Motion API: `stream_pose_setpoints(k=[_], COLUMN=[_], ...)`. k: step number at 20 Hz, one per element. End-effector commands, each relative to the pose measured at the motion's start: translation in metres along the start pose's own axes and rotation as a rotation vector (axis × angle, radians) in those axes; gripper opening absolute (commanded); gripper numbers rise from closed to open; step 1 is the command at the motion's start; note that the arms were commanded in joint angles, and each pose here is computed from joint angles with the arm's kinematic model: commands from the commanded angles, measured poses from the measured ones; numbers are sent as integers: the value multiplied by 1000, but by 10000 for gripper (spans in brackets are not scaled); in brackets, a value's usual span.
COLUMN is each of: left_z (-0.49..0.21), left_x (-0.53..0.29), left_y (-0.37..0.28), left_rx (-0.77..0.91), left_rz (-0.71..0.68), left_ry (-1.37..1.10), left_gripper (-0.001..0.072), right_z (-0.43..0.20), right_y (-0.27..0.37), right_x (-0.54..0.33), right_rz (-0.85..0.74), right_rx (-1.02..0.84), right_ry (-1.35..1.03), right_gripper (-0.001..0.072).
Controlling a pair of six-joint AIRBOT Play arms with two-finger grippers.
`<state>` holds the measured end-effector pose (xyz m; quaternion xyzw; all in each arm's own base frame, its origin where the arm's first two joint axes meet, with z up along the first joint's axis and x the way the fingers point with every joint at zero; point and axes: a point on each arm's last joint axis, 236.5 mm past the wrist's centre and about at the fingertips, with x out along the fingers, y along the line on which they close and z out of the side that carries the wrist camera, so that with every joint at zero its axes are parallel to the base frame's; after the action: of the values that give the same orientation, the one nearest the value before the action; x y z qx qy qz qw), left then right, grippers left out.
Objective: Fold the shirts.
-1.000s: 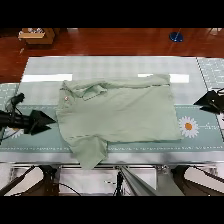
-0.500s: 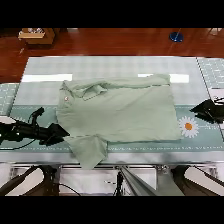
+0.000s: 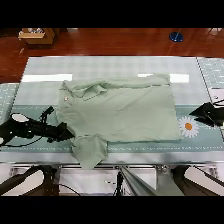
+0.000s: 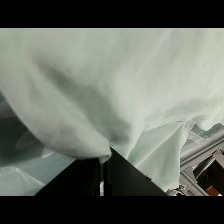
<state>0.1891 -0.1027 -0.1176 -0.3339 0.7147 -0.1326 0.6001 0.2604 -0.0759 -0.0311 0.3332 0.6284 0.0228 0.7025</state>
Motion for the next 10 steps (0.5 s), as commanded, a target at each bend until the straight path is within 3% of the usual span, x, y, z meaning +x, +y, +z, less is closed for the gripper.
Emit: stream_pose_setpoints(k=[1, 2, 5, 10], left_z=[2, 2, 2, 2], left_x=[2, 3, 3, 3], left_y=[3, 3, 3, 3], left_rx=[19, 25, 25, 36], left_rz=[19, 19, 19, 19], left_ry=[-6, -5, -5, -6], left_gripper=[40, 40, 40, 41], right_z=[-25, -34, -55, -61], right_y=[-22, -26, -40, -39], right_x=[10, 14, 25, 42], right_rz=[-12, 19, 47, 14], right_rx=[66, 103, 193, 164], right_ry=[61, 71, 93, 112], right_gripper=[508, 556, 557, 552])
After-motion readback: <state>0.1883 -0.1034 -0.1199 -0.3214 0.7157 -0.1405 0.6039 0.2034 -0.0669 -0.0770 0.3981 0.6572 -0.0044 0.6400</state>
